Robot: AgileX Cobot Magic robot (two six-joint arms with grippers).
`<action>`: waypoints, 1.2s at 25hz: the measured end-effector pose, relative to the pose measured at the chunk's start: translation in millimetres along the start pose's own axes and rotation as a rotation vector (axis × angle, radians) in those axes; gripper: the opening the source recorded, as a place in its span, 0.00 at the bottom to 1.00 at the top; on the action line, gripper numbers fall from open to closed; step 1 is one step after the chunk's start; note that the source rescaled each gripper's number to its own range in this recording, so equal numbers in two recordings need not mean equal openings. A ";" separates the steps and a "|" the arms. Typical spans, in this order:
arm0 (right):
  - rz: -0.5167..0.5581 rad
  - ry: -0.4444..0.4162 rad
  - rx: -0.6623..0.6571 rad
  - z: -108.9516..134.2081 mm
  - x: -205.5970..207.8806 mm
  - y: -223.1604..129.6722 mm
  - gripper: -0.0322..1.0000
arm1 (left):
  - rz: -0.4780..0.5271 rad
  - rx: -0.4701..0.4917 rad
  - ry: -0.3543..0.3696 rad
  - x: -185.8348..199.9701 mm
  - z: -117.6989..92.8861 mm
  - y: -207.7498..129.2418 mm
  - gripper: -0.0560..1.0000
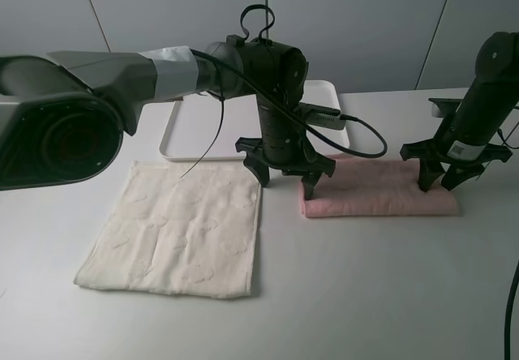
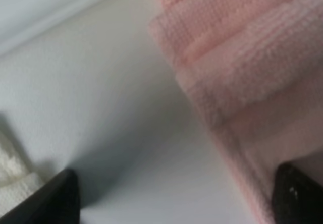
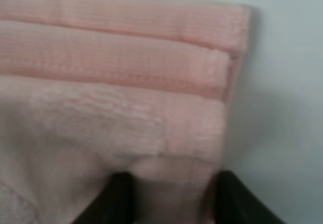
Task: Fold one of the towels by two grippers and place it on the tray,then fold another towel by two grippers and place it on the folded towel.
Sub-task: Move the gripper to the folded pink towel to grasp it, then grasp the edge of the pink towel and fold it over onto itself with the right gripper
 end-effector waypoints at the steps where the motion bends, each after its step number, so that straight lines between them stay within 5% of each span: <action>1: 0.000 0.001 0.003 1.6 -0.1 0.1 0.36 | 0.000 0.000 0.000 0.0 0.0 0.0 0.98; 7: -0.003 0.016 -0.001 7.1 -0.2 0.7 0.08 | -0.001 -0.003 0.002 0.0 0.2 0.1 0.98; 30: -0.023 0.043 -0.013 13.3 34.5 -13.2 0.08 | -0.001 -0.030 0.004 0.0 0.4 0.1 0.98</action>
Point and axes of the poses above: a point on each arm's last joint axis where the gripper is mounted, x pointing back along that axis away from the gripper, z along the wrist's bending axis when the last joint is at zero, y = z × x, the point moved 1 cm from there along -x, pointing out along that axis toward the gripper, and after that the axes turned 4 degrees about x, right-handed, at the moved point
